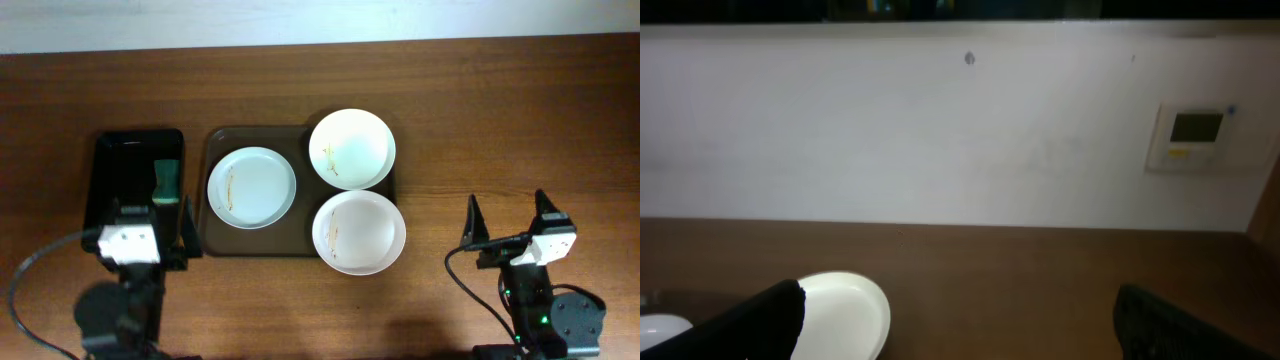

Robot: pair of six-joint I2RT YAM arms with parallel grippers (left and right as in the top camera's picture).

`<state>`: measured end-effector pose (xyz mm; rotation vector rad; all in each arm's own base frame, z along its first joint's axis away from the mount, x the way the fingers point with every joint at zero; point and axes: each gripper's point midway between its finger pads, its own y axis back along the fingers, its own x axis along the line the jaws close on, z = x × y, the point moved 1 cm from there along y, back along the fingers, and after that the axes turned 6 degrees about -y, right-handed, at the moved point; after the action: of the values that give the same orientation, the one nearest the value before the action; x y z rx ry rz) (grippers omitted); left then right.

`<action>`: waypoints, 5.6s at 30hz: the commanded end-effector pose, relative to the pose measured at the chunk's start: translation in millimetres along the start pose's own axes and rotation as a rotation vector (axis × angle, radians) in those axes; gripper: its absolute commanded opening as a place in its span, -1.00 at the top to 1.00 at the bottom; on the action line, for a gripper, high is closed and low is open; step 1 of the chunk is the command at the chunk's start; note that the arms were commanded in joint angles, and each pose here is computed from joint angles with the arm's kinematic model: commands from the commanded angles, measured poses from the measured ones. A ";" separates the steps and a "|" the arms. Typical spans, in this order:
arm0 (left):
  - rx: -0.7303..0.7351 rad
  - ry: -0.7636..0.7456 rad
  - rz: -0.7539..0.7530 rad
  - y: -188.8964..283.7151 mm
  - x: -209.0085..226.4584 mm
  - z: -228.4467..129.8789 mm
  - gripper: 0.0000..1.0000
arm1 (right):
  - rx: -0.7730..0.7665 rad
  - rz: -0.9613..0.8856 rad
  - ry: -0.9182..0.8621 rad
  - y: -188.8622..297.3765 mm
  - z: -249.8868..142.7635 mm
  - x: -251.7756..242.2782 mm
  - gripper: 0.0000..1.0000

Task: Clean dirty plates on tray and stack at the side
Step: 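Grasp the green sponge in the black bin with the left gripper, then grip the left white plate's rim with the right gripper, then lower the sponge onto the held plate with the left gripper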

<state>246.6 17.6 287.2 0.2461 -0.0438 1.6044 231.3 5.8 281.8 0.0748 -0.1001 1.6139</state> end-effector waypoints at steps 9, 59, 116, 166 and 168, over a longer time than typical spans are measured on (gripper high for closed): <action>0.504 -0.003 -0.204 -103.3 -4.7 19.3 -0.98 | 0.448 -0.030 -0.004 -77.7 23.4 0.9 -0.97; 1.141 0.240 -0.129 -203.1 19.1 -250.1 0.75 | 0.770 0.115 -0.262 -120.4 -56.0 28.7 -0.59; 0.969 0.247 -0.112 -180.6 39.2 -100.7 0.98 | 1.408 0.030 -0.135 -171.7 -269.8 253.0 0.41; 1.486 -0.018 -0.474 -163.5 -116.2 -256.2 0.99 | 1.504 0.234 -0.346 -171.6 -308.5 269.1 0.92; 1.457 -0.013 -0.474 -170.7 -118.5 -258.6 0.99 | 1.504 0.234 -0.346 -171.7 -308.5 269.4 0.92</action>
<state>391.1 -42.5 15.7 1.2547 1.0780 0.9339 396.6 320.0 19.3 1.5114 0.8654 1.5823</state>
